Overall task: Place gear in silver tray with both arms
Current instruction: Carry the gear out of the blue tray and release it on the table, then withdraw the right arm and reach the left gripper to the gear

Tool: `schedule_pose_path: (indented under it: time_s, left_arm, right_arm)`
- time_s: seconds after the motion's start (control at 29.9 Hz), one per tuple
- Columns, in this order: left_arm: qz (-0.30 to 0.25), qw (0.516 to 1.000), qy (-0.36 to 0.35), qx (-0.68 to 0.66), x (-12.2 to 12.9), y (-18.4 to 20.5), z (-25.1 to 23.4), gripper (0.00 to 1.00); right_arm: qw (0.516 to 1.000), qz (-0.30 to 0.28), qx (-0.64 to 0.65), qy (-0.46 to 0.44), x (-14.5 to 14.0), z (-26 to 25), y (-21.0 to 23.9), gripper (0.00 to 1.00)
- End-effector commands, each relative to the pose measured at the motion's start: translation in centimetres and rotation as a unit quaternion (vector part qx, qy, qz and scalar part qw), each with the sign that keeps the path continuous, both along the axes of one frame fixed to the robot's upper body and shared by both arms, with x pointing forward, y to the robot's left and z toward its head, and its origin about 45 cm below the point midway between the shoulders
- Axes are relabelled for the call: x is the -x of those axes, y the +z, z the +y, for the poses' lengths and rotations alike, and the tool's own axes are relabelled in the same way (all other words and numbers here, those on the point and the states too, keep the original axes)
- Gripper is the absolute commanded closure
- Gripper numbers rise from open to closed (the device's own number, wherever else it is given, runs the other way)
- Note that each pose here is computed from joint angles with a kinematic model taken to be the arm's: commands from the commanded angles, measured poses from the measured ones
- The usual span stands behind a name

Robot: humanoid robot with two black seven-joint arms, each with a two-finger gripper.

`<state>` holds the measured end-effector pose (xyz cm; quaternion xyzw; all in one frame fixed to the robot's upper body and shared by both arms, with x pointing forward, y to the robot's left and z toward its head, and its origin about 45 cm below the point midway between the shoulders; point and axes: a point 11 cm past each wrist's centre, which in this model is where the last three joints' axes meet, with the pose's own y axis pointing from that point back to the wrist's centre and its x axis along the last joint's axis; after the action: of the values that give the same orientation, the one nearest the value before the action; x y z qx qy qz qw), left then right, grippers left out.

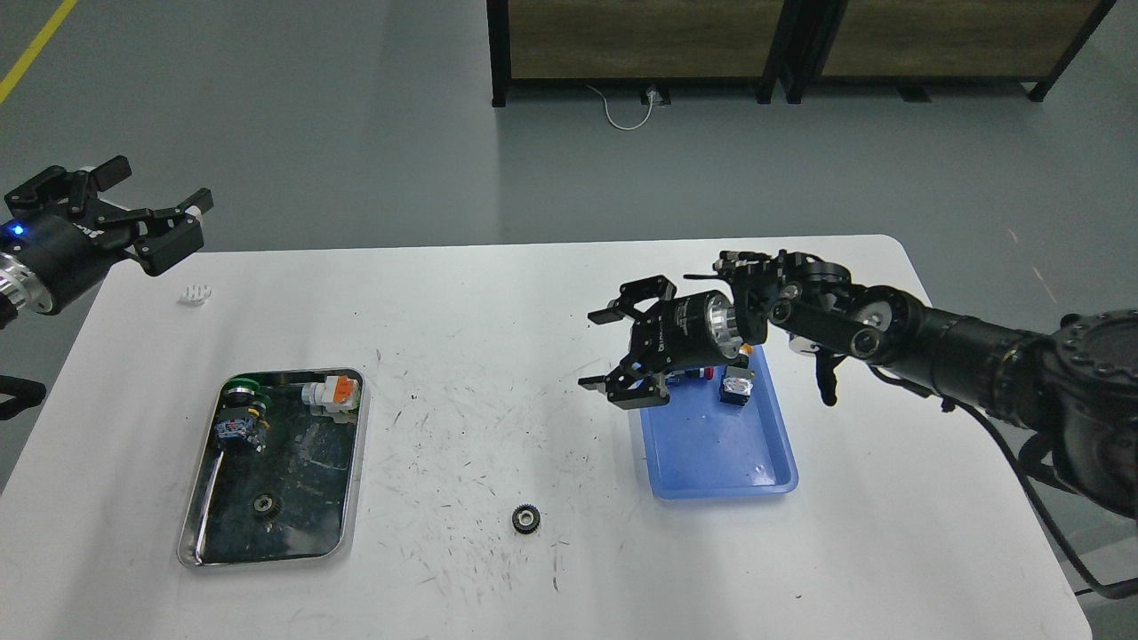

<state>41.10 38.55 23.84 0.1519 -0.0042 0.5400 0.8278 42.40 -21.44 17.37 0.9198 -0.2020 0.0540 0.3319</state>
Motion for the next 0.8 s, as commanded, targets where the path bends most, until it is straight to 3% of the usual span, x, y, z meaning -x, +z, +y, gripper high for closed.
schedule_pose_path:
  time_s: [0.0, 0.23, 0.47, 0.77]
  left_arm:
    - [0.005, 0.998, -0.066, -0.005, 0.7, -0.4, -3.4, 0.02]
    - [0.018, 0.985, -0.169, -0.003, 2.1, -2.3, -9.9, 0.02]
    - [0.051, 0.950, -0.309, -0.014, 7.2, -5.2, -16.9, 0.03]
    - [0.102, 0.917, -0.386, -0.006, 12.7, -10.8, -23.0, 0.03]
  right_arm:
    - [0.997, -0.033, -0.022, -0.066, -1.8, -5.0, 3.5, 0.10]
    - [0.983, -0.086, -0.037, -0.156, -3.1, -12.6, 8.2, 0.09]
    - [0.969, -0.118, -0.043, -0.211, -3.0, -17.5, 11.4, 0.09]
    - [0.964, -0.128, -0.031, -0.231, -2.6, -19.7, 12.3, 0.09]
